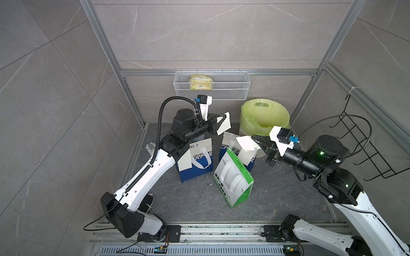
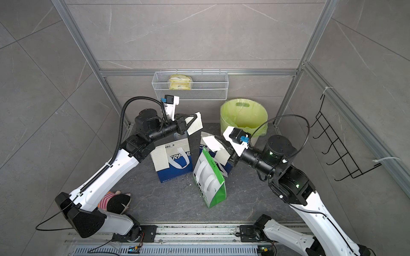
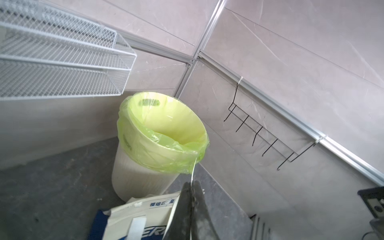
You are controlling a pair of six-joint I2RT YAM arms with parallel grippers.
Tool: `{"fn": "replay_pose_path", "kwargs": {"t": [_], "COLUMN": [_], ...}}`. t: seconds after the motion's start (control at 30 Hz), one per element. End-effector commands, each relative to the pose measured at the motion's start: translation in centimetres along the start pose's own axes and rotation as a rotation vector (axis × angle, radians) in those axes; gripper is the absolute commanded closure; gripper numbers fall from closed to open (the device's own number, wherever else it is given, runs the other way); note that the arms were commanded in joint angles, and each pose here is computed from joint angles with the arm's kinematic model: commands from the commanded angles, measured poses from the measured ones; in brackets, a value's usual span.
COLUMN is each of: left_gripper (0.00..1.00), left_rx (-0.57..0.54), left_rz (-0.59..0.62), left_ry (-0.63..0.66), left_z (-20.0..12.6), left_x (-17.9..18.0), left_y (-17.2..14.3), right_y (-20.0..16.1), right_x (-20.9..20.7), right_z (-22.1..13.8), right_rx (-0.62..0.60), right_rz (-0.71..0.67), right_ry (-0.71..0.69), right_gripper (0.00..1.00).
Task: Shred takeout receipts and throw away
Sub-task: Shred the takeout receipt.
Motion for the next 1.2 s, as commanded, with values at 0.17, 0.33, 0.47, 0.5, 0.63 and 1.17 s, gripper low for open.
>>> {"fn": "replay_pose_path", "kwargs": {"t": [0.17,0.33,0.47,0.5,0.63,1.17], "left_gripper": [1.0,1.0,0.99,0.98,0.96,0.9], "left_rx": [-0.407,-0.404,-0.389,-0.388,-0.377,-0.329], "left_rz": [-0.597,-0.715,-0.717,-0.718,-0.735,-0.776], "left_ry": [-0.098,-0.172,-0.194,-0.197,-0.203,-0.228], "left_z": [-2.5,-1.9,-1.7,-1.7,-1.5,-0.6], "left_x": [0.1,-0.2,-1.0,-1.0,-1.2,-1.6], "left_y": [3.8,3.0,2.9,2.9,2.6,1.5], "right_y": [2.0,0.5,-0.8,-0.9,-1.2,-1.4], "right_x": [-2.1,-3.1,-3.6,-3.5,-3.6,-3.8], "right_z": [2.7,4.7,6.2,6.5,7.2,8.0], "right_rx": [-0.153,-0.065,-0.017,-0.012,-0.003,0.02], "right_rz": [0.661,0.83,0.893,0.904,0.921,0.912], "right_ry": [-0.085,-0.174,-0.211,-0.206,-0.197,-0.219], "right_gripper": [1.0,1.0,1.0,1.0,1.0,1.0]}}
Point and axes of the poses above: each gripper's point midway between its finger pads, its own z axis out along the fingers, its own x axis along the line the jaws close on, y = z × x, the point moved 5 cm from there along -z, back along the fingers, and after that the axes turned 15 degrees about z, right-handed, at the moved point
